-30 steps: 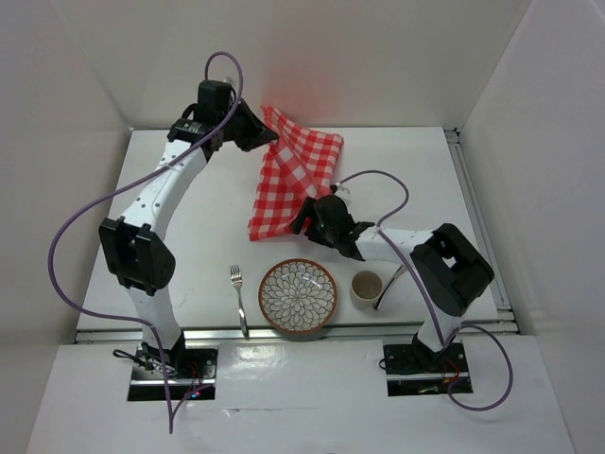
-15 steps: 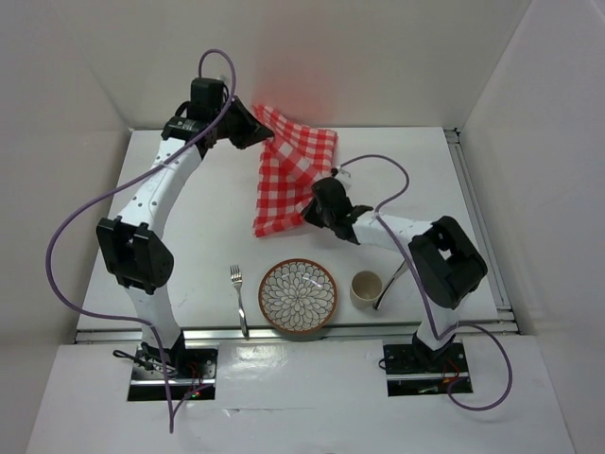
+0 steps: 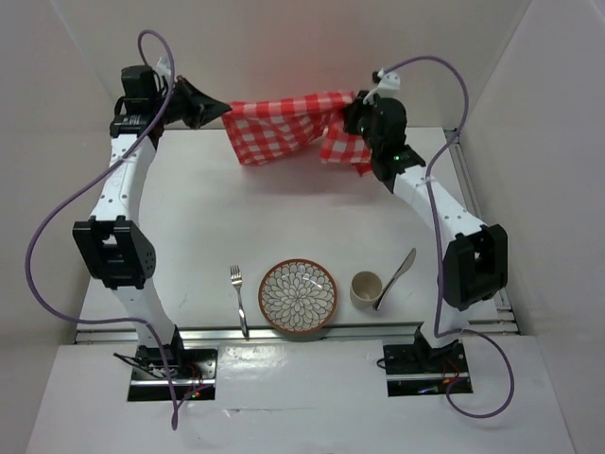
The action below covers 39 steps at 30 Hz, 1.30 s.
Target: Set the dinner table for one person
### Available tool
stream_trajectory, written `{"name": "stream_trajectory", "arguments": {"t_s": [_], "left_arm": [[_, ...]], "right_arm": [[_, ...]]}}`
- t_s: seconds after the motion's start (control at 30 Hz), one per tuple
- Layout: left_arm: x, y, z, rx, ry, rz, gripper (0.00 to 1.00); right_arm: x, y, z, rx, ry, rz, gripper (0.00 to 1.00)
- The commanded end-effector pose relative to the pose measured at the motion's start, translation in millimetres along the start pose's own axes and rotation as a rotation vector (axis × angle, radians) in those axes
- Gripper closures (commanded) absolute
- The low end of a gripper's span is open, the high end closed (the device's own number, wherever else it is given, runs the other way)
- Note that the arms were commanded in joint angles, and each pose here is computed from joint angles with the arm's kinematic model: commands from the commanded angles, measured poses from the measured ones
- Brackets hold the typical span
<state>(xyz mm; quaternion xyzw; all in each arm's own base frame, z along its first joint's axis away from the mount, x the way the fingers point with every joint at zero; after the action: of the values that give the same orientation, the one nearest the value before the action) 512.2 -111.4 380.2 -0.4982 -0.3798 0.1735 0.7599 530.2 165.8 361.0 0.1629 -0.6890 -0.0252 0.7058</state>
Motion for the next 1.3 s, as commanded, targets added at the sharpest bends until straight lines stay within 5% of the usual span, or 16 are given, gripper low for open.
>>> {"name": "stream_trajectory", "arguments": {"t_s": [0.0, 0.13, 0.17, 0.27, 0.3, 0.57, 0.9, 1.27], "left_arm": [[8.6, -12.0, 52.0, -0.05, -0.072, -0.084, 1.0], [-40.6, 40.0, 74.0, 0.04, -0.03, -0.017, 1.0], [-64.2, 72.3, 73.9, 0.09, 0.013, 0.011, 1.0], [-105.9, 119.7, 87.0, 0.223, 0.077, 0.042, 1.0], [-115.2, 131.0, 88.9, 0.248, 0.086, 0.064, 1.0], [-127.0, 172.4, 90.7, 0.369, 0.059, 0.092, 1.0], [-136.7, 210.6, 83.5, 0.46, 0.092, 0.146, 1.0], [-137.7, 222.4, 85.3, 0.521, 0.11, 0.149, 1.0]], "right_arm": [[-40.0, -29.5, 37.3, -0.116, 0.062, 0.179, 0.97], [-116.5, -56.4, 96.6, -0.241, 0.237, 0.171, 0.75], [-130.0, -59.5, 107.0, -0.262, 0.278, 0.118, 0.5], [-169.7, -81.1, 149.2, -0.37, 0.434, 0.034, 0.09], [-172.9, -81.8, 155.9, -0.389, 0.455, 0.005, 0.06], [-174.3, -81.6, 156.8, -0.411, 0.634, -0.161, 0.02], [-251.3, -68.1, 182.4, -0.321, 0.878, -0.775, 0.15], [-290.7, -90.3, 180.4, -0.424, 0.872, -0.86, 0.16]]}}
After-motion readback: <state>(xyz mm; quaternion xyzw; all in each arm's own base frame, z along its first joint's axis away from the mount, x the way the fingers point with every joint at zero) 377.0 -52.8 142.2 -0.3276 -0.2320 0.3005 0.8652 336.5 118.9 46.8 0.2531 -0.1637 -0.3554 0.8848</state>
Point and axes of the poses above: each gripper's point midway between its finger pads, its own z axis back along the fingers, its own y axis along the line the jaws close on, x = y × z, the point moved 1 cm from there along z, back along the fingers, and after that the axes turned 3 degrees about z, right-handed, at the moved point
